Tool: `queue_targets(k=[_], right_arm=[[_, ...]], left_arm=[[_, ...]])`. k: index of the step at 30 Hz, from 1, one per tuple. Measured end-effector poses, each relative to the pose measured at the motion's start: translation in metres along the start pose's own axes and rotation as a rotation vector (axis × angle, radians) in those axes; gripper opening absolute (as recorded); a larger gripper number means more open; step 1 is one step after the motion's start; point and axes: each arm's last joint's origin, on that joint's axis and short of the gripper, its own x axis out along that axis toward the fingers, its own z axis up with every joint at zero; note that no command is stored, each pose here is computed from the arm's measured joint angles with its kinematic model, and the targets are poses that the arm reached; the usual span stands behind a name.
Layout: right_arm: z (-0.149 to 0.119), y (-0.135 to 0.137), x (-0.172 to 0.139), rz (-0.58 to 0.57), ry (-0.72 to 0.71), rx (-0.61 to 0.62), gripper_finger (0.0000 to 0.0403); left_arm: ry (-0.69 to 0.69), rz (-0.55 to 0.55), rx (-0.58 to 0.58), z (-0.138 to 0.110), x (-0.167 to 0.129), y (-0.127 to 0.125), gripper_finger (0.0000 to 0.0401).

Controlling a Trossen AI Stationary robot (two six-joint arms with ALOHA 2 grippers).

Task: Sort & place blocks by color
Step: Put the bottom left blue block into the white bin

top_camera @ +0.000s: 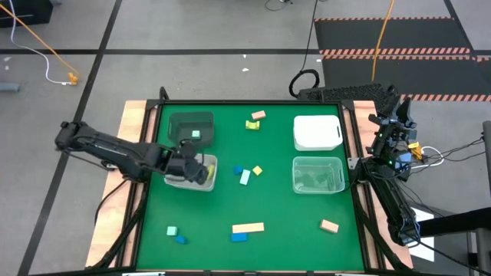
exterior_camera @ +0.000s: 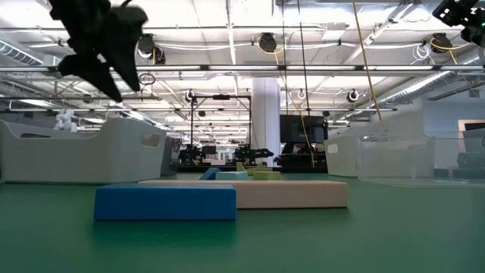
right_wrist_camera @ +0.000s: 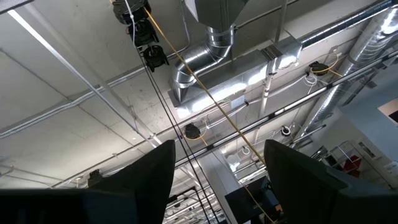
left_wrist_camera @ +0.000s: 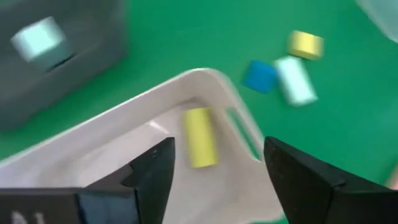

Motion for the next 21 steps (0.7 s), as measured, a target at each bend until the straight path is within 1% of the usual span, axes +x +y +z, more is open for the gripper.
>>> queue_targets(k=[4, 8, 12, 15, 18, 21], right_arm=[[0.000, 0.000, 0.000, 0.000, 0.000, 0.000, 0.0238], [0.000, 0.000, 0.000, 0.000, 0.000, 0.000, 0.0238], [0.000, 0.000, 0.000, 0.000, 0.000, 0.000, 0.0238], [0.000, 0.000, 0.000, 0.000, 0.000, 0.000, 0.0238], [0.000, 0.000, 0.000, 0.000, 0.001, 0.000, 0.0238], [0.000, 0.000, 0.000, 0.000, 0.001, 0.000, 0.0238]], left_arm=[[-0.045, -0.137, 0.191, -0.005, -0.010, -0.014, 0.0265], [-0.049, -0.282, 0.346, -0.018, -0.020, -0.031, 0.0268], [-0.053, -0.369, 0.563, -0.039, -0.030, -0.042, 0.0269], [-0.041, -0.414, 0.731, -0.058, -0.038, -0.046, 0.0269], [-0.014, -0.461, 0.800, -0.077, -0.047, -0.049, 0.0269], [0.042, -0.491, 0.817, -0.096, -0.052, -0.051, 0.0269]])
